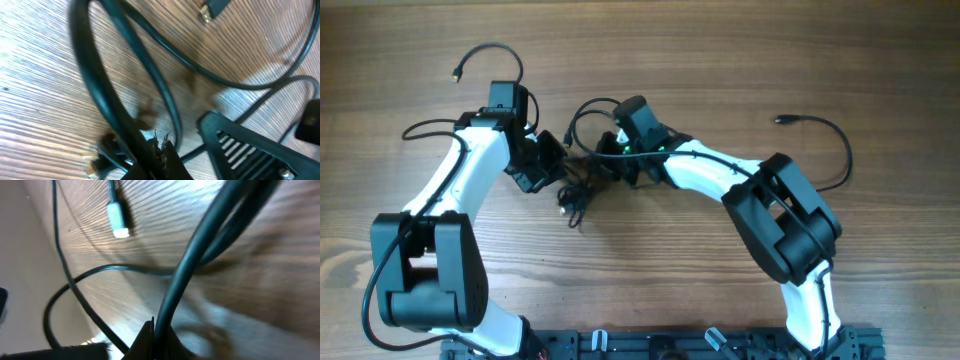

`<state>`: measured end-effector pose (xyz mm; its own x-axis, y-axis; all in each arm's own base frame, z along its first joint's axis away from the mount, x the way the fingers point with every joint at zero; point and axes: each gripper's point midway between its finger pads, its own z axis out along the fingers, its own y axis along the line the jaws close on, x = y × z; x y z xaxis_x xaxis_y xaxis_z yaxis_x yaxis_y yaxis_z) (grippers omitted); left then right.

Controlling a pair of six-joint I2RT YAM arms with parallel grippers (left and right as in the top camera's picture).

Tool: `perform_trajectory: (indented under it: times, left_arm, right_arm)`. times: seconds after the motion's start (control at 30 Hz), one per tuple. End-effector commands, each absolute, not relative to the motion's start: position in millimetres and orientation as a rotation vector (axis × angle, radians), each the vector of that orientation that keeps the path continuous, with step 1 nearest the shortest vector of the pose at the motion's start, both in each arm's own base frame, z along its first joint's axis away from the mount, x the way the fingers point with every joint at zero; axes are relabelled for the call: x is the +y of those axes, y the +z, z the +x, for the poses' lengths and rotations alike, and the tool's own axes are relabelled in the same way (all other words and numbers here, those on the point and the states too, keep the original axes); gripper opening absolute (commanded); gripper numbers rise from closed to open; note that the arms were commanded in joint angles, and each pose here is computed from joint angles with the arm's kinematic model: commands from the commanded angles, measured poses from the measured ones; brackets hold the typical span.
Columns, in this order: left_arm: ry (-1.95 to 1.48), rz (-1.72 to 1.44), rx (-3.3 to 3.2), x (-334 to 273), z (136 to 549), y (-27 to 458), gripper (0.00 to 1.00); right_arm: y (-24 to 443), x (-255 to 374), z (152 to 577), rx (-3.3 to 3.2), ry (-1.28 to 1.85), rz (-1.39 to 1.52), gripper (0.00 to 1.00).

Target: Untangle cables

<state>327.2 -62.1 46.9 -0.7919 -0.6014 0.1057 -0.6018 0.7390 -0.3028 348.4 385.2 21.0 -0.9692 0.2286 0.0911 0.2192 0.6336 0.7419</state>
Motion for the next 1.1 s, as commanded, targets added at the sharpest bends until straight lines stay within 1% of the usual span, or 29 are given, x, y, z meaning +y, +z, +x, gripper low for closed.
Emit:
perform_trajectory:
  times: [0.0,0.2,0.37,0.5,0.7,0.93,0.97,1.0,1.03,1.07]
  left_arm:
    - [0.428,1.1,-2.917,-34,325,40,0.04]
    - [0.697,1.279,-2.761,-11,331,51,0.04]
    - [0.872,1.403,-2.651,8,334,60,0.04]
    - [0.878,1.516,-2.611,35,333,60,0.04]
    - [0.857,1.625,-2.58,61,328,59,0.04]
    - [0.786,1.648,-2.601,69,326,55,0.05]
    - [0.776,1.65,-2.603,70,326,54,0.07]
    - [0.775,1.65,-2.603,70,325,54,0.13]
    - [0.775,1.65,-2.602,70,325,54,0.24]
    - [0.775,1.648,-2.603,69,325,54,0.42]
  right_arm:
    - [35,338,383,2.771,1.176,0.314,0.04]
    - [57,269,404,2.751,1.019,0.281,0.04]
    - [60,211,412,2.775,0.91,0.334,0.04]
    - [53,171,415,2.802,0.85,0.408,0.04]
    - [46,126,412,2.838,0.791,0.417,0.04]
    - [43,115,408,2.857,0.776,0.416,0.04]
    - [43,115,408,2.857,0.776,0.415,0.04]
    - [43,116,408,2.858,0.777,0.413,0.04]
    - [44,116,408,2.858,0.782,0.412,0.04]
    - [44,116,408,2.858,0.782,0.412,0.04]
